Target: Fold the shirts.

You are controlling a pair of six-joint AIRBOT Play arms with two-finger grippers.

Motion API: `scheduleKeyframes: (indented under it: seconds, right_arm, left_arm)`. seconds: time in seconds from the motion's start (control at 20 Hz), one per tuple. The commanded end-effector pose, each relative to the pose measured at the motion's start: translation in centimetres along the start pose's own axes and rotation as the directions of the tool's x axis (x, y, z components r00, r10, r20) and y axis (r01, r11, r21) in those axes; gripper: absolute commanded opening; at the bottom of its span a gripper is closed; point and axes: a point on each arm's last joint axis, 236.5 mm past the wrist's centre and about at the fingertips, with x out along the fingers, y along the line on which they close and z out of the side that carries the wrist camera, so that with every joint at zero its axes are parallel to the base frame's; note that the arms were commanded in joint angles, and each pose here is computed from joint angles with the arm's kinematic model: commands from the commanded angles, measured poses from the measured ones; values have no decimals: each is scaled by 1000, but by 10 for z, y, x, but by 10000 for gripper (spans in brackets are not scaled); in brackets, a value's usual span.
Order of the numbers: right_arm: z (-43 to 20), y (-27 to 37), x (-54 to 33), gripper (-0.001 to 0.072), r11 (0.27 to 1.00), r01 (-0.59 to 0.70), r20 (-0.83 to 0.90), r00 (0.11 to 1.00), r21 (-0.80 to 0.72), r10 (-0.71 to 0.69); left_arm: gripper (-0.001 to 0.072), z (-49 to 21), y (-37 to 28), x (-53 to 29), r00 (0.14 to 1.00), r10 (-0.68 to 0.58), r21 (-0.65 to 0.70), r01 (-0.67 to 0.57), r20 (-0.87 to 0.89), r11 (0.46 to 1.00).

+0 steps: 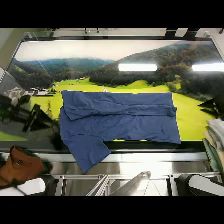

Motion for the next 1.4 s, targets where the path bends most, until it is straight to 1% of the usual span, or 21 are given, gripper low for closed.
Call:
scheduleKeyframes:
  seconds: [0.0, 0.05, 0.1, 0.15, 0.2, 0.45, 0.65, 0.7, 0.75, 0.8, 0.85, 0.9, 0.95, 1.0, 1.1, 1.15, 1.25, 1.35]
  right_arm:
    - [4, 22, -21, 333, 998, 40, 74, 997, -44, -36]
    - [3, 32, -20, 333, 998, 29, 75, 997, -64, -24]
    - [1, 40, -18, 333, 996, 17, 71, 997, -82, -12]
    - [0, 48, -15, 333, 995, 5, 65, 998, -98, 1]
    - [-2, 54, -12, 333, 994, -6, 58, 998, -107, 12]
    - [-9, 70, -1, 328, 989, -25, 23, 999, -144, 29]
    - [-12, 71, -1, 327, 989, -30, 11, 999, -146, 32]
    - [-14, 71, -1, 327, 989, -34, 3, 999, -146, 35]
    - [-15, 71, -1, 327, 989, -34, 1, 999, -146, 35]
    - [-15, 71, -1, 327, 989, -34, 1, 999, -147, 34]
    - [-15, 71, -1, 327, 988, -34, 1, 999, -148, 34]
    - [-15, 70, -1, 327, 988, -30, 1, 1000, -148, 31]
    - [-15, 67, 0, 326, 989, -16, 0, 1000, -150, 16]
    - [-17, 60, 2, 326, 989, 2, -4, 1000, -146, -2]
    - [-31, 39, 11, 327, 993, 40, -35, 998, -112, -44]
    - [-45, 25, 17, 329, 996, 58, -70, 996, -72, -63]
    - [-78, 0, 32, 537, 998, 66, -145, 988, 18, -63]
    - [-106, -24, 43, 535, 990, 76, -190, 980, 121, -53]
  left_arm:
    - [311, -41, 24, 35, 998, 49, -51, -47, 42, 998]
    - [312, -52, 27, 49, 998, 57, -51, -56, 26, 997]
    - [368, -61, 30, 61, 998, 68, -47, -67, 16, 997]
    - [560, -68, 33, 73, 997, 82, -41, -82, 10, 996]
    - [704, -74, 37, 83, 995, 99, -48, -99, 6, 994]
    - [703, -74, 51, 120, 986, 157, -47, -154, 51, 987]
    - [695, -57, 41, 148, 991, 124, -76, -120, 54, 990]
    - [694, -55, 38, 157, 994, 105, -65, -102, 40, 993]
    - [645, -57, 32, 163, 997, 77, -43, -76, 12, 996]
    - [568, -57, 26, 167, 999, 50, -12, -50, -11, 999]
    - [550, -56, 19, 168, 999, 30, 1, -30, -29, 1000]
    - [443, -56, 14, 167, 999, 16, 12, -16, -49, 1000]
    - [88, -54, 11, 164, 998, 15, 29, -13, -57, 999]
    - [23, -51, 6, 161, 999, 10, 59, -6, -52, 998]
    - [23, -45, -3, 153, 1000, 3, 94, -2, -17, 996]
    - [23, -44, -7, 150, 1000, 1, 112, 0, -4, 994]
    - [23, -46, -15, 142, 1000, -8, 155, 8, -4, 988]
    - [23, -46, -22, 136, 1000, -15, 192, 15, -3, 981]
